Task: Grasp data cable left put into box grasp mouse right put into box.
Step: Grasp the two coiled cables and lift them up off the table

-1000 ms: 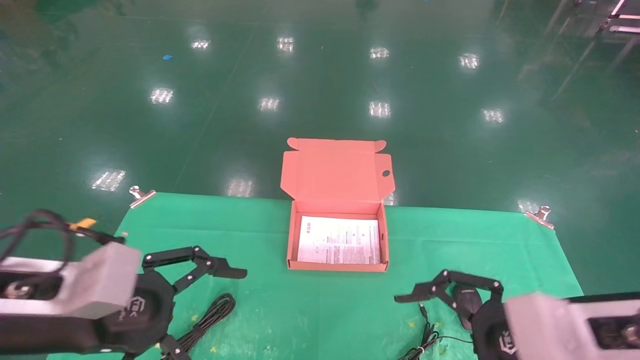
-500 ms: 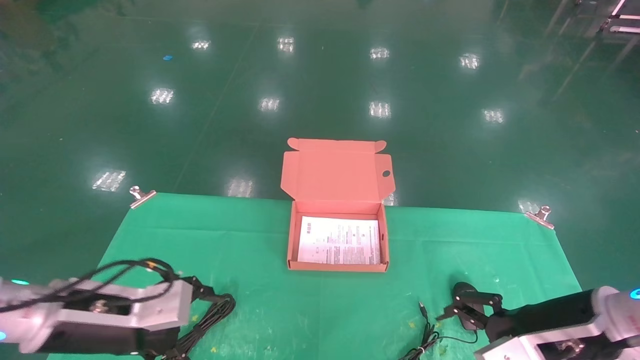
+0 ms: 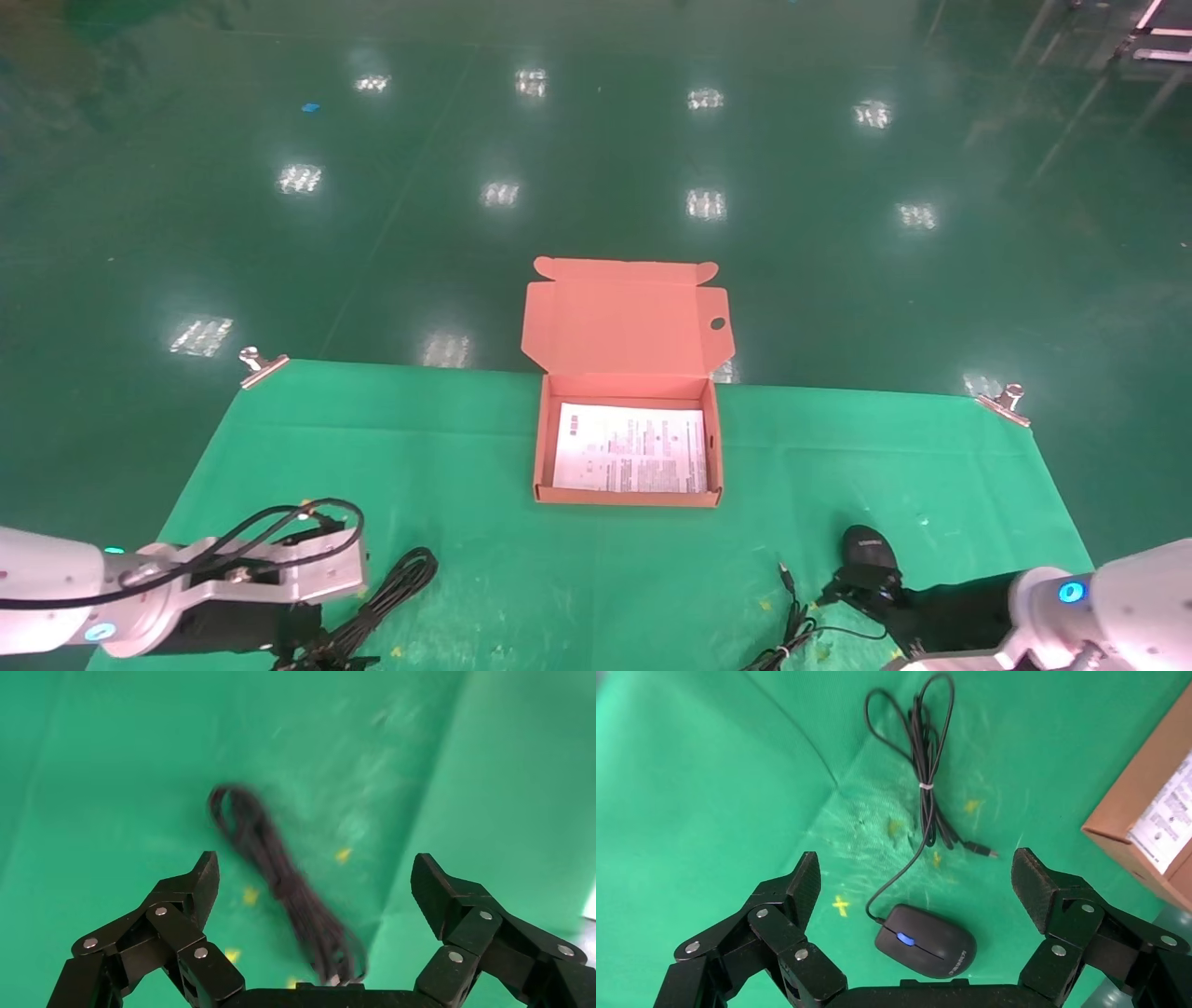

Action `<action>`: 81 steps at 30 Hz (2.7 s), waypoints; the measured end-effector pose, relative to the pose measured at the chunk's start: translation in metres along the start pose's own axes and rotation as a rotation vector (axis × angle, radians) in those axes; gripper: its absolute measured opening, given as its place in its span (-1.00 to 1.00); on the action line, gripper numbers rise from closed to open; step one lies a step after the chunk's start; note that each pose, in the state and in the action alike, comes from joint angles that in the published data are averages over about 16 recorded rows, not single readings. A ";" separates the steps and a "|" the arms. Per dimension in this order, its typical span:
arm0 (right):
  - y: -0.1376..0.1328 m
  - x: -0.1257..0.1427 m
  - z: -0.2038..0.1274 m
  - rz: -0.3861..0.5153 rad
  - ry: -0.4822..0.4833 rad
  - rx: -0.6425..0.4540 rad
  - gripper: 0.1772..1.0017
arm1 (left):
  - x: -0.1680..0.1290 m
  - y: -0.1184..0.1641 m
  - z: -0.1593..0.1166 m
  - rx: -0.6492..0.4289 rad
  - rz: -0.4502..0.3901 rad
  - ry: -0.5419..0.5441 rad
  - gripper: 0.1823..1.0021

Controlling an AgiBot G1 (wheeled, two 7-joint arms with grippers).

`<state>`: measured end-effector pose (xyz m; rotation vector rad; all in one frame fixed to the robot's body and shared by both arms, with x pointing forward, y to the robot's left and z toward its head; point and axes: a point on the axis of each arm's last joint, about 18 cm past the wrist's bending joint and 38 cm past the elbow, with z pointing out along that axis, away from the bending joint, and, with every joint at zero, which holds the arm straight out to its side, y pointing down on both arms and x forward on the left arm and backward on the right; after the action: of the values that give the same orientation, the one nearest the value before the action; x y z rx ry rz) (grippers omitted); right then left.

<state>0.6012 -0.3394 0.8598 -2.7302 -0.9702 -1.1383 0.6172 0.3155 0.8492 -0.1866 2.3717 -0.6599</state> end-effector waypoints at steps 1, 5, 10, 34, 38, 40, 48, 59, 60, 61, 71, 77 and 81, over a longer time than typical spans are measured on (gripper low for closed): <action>0.000 -0.001 0.004 -0.008 0.002 -0.009 1.00 | -0.001 0.002 0.003 -0.009 -0.013 -0.006 1.00; 0.001 -0.002 0.018 -0.033 0.014 -0.042 1.00 | -0.004 0.010 0.016 -0.039 -0.068 -0.025 1.00; 0.000 -0.002 0.034 -0.054 0.028 -0.071 1.00 | -0.010 0.016 0.031 -0.055 -0.143 -0.041 1.00; -0.013 0.001 0.094 -0.058 0.060 -0.105 0.99 | -0.029 0.042 0.061 -0.086 -0.273 -0.059 0.99; -0.013 0.001 0.099 -0.059 0.061 -0.110 0.98 | -0.030 0.044 0.062 -0.087 -0.275 -0.057 0.98; -0.014 0.001 0.100 -0.061 0.061 -0.111 0.97 | -0.030 0.044 0.062 -0.088 -0.275 -0.056 0.96; -0.014 0.000 0.101 -0.061 0.060 -0.112 0.85 | -0.030 0.044 0.062 -0.088 -0.275 -0.056 0.82; -0.014 0.001 0.100 -0.062 0.060 -0.111 0.38 | -0.030 0.043 0.062 -0.086 -0.274 -0.056 0.32; -0.014 0.001 0.100 -0.062 0.060 -0.111 0.31 | -0.030 0.043 0.062 -0.086 -0.274 -0.056 0.26; -0.014 0.001 0.100 -0.062 0.060 -0.111 0.25 | -0.029 0.043 0.062 -0.086 -0.274 -0.056 0.19; -0.013 0.001 0.099 -0.062 0.060 -0.110 -0.35 | -0.029 0.043 0.062 -0.086 -0.273 -0.055 -0.40; -0.011 0.000 0.096 -0.040 0.066 -0.108 -0.63 | -0.030 0.043 0.060 -0.087 -0.258 -0.059 -0.63; -0.004 -0.002 0.085 0.026 0.092 -0.099 -0.76 | -0.033 0.045 0.052 -0.087 -0.195 -0.084 -0.74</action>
<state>0.6512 -0.3155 0.7953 -2.7278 -0.8878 -1.3286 0.6770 0.3424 0.8109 -0.4796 2.3213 -0.6269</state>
